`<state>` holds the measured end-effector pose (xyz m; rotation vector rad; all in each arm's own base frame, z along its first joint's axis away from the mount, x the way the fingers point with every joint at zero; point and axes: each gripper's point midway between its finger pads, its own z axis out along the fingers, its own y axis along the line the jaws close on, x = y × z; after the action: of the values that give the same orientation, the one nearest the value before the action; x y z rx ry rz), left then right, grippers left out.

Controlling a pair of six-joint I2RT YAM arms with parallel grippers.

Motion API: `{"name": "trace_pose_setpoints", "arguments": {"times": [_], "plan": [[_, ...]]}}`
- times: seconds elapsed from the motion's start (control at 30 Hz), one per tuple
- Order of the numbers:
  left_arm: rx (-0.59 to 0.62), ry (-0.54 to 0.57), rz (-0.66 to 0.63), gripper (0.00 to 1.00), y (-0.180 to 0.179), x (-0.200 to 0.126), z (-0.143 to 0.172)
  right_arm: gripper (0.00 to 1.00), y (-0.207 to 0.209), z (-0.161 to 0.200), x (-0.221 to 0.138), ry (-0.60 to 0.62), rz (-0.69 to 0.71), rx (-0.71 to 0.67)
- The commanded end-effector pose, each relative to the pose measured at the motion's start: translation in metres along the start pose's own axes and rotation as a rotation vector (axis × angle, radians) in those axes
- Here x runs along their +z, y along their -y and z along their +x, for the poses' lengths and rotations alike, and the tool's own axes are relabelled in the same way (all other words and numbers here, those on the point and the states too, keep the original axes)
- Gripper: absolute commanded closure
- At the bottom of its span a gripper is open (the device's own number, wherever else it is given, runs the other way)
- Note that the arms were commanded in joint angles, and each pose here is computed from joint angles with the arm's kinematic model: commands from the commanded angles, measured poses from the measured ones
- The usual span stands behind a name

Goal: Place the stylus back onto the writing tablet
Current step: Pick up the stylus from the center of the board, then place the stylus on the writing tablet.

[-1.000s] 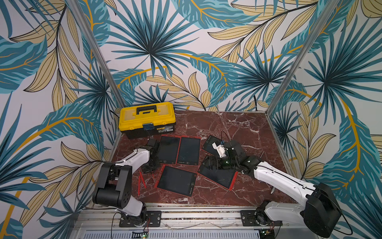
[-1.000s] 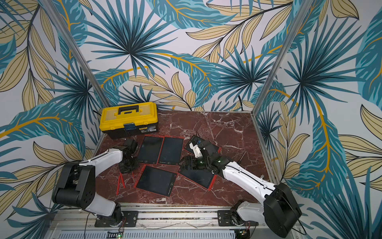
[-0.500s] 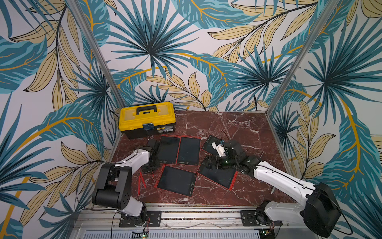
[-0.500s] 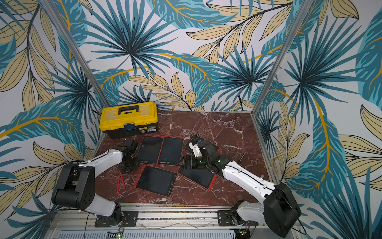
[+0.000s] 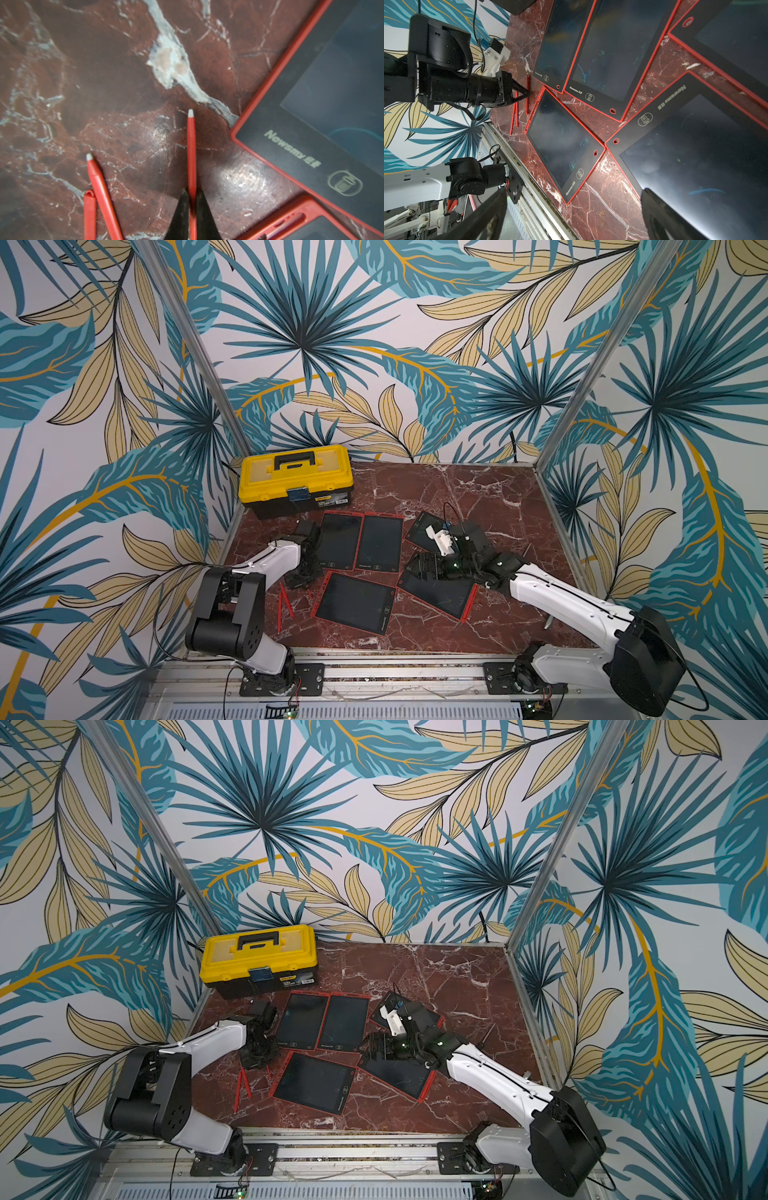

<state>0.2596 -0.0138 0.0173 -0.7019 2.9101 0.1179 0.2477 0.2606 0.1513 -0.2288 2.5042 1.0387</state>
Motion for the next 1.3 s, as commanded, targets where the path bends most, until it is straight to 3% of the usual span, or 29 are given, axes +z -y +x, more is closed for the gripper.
{"name": "trace_pose_setpoints", "arguments": {"times": [0.0, 0.3, 0.63, 0.87, 1.27], "plan": [[-0.005, -0.075, -0.018, 0.90, -0.006, 0.013, 0.019, 0.00, 0.002, 0.003, -0.001, 0.000, 0.014, -0.008], [0.007, -0.062, 0.002, 0.96, -0.004, 0.009, 0.017, 0.01, 0.002, 0.004, -0.003, 0.005, 0.017, -0.010], [0.106, -0.023, 0.097, 0.97, 0.015, -0.029, 0.018, 0.01, -0.001, 0.002, 0.008, 0.001, -0.026, -0.017], [0.205, -0.069, 0.193, 0.95, 0.039, -0.041, 0.038, 0.01, -0.009, 0.009, 0.020, -0.041, -0.068, 0.016], [0.342, -0.112, 0.153, 0.90, 0.046, -0.036, 0.044, 0.01, -0.007, 0.011, 0.026, -0.040, -0.054, 0.019]]}}
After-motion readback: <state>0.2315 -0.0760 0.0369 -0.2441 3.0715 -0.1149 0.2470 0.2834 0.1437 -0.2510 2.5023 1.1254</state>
